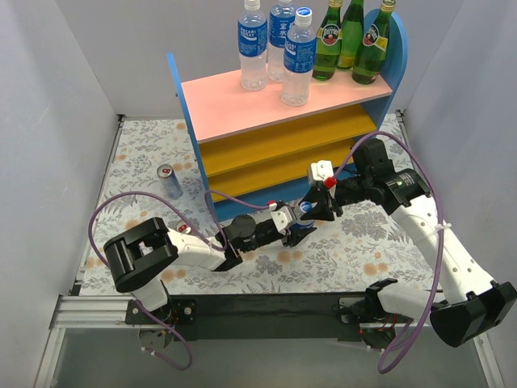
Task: Place and organize the beverage onto the shelf
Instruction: Pick up the drink from the center of the board.
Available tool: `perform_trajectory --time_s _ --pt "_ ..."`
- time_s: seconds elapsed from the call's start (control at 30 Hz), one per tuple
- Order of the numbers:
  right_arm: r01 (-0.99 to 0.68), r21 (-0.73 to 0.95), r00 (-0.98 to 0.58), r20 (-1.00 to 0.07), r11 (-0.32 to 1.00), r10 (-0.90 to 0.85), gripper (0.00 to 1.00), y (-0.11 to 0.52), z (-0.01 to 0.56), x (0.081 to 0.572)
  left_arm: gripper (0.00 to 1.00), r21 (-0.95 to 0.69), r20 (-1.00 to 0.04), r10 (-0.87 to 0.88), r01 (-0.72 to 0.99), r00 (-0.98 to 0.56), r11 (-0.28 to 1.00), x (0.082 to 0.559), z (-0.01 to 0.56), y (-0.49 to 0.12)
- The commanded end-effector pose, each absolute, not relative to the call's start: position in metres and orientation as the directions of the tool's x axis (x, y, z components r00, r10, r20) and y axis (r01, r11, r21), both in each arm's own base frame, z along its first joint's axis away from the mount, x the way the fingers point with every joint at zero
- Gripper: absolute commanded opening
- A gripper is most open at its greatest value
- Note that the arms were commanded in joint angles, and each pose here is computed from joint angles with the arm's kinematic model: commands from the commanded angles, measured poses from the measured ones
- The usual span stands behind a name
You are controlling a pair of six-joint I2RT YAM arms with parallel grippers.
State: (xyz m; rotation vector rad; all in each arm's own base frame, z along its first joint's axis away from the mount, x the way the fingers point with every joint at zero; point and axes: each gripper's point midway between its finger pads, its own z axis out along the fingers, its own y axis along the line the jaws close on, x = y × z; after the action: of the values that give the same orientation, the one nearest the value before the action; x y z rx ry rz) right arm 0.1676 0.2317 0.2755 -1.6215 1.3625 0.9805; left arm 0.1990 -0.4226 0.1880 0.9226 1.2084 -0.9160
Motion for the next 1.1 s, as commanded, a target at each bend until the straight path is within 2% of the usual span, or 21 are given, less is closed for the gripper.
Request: perform_trajectory --time_s 0.0,0.03,0.2,0.23,0.27,0.3,0.37,0.4,0.43,0.57,0.67,0.8,0.97,1.0,1.07 --pt "-0.964 -0.225 0.256 -0.930 -0.142 -0.263 0.01 0.237 0.325 0.159 0.29 0.098 -0.982 -0.115 0.929 0.148 0.357 0.201 0.206 -0.425" --pt "-0.964 -0.227 0.257 -0.930 -0.141 -0.263 0.01 0.237 0.325 0.159 0.00 0.093 -0.983 -0.118 0.930 0.143 0.355 0.200 0.207 -0.424" --pt "-0.970 -0.213 0.237 -0.934 -0.114 -0.269 0.01 0.233 0.325 0.162 0.00 0.063 -0.980 -0.154 0.931 0.126 0.360 0.194 0.224 -0.414" --pt "-0.972 -0.211 0.232 -0.934 -0.106 -0.272 0.07 0.232 0.325 0.163 0.00 0.057 -0.983 -0.142 0.932 0.114 0.358 0.193 0.223 -0.412" --pt "-0.973 -0.206 0.227 -0.935 -0.102 -0.272 0.19 0.231 0.325 0.162 0.00 0.053 -0.984 -0.138 0.933 0.108 0.355 0.191 0.223 -0.410" --pt "-0.976 -0.199 0.216 -0.936 -0.091 -0.276 0.46 0.230 0.325 0.162 0.00 0.048 -0.984 -0.143 0.931 0.106 0.361 0.190 0.231 -0.405" --pt "-0.976 -0.204 0.217 -0.936 -0.077 -0.277 0.67 0.228 0.327 0.163 0.00 0.040 -0.985 -0.143 0.929 0.099 0.367 0.188 0.236 -0.400" --pt "-0.975 -0.215 0.223 -0.935 -0.062 -0.274 0.86 0.225 0.330 0.164 0.00 0.038 -0.985 -0.141 0.928 0.096 0.371 0.187 0.241 -0.395" --pt "-0.976 -0.214 0.218 -0.937 -0.045 -0.274 0.90 0.223 0.332 0.166 0.00 0.037 -0.985 -0.140 0.926 0.096 0.377 0.186 0.245 -0.392" --pt "-0.969 -0.236 0.209 -0.940 0.073 -0.270 0.96 0.202 0.348 0.181 0.00 0.032 -0.985 -0.143 0.919 0.096 0.393 0.183 0.267 -0.380" --pt "-0.944 -0.241 0.176 -0.945 0.224 -0.277 0.97 0.175 0.355 0.202 0.00 0.015 -0.991 -0.112 0.899 0.071 0.437 0.187 0.281 -0.370" --pt "-0.874 -0.183 0.054 -0.957 0.449 -0.284 0.97 0.131 0.335 0.234 0.00 -0.018 -0.996 -0.085 0.865 0.029 0.501 0.197 0.325 -0.363" --pt "-0.819 -0.057 -0.109 -0.962 0.571 -0.251 0.97 0.101 0.270 0.252 0.00 -0.046 -0.994 -0.106 0.823 0.018 0.566 0.208 0.382 -0.355" --pt "-0.803 -0.055 -0.119 -0.961 0.593 -0.250 0.97 0.094 0.263 0.255 0.00 -0.045 -0.997 -0.083 0.806 0.006 0.590 0.212 0.382 -0.353" --pt "-0.795 -0.041 -0.140 -0.958 0.606 -0.248 0.97 0.089 0.242 0.257 0.00 -0.051 -0.992 -0.125 0.788 0.033 0.613 0.216 0.418 -0.347"
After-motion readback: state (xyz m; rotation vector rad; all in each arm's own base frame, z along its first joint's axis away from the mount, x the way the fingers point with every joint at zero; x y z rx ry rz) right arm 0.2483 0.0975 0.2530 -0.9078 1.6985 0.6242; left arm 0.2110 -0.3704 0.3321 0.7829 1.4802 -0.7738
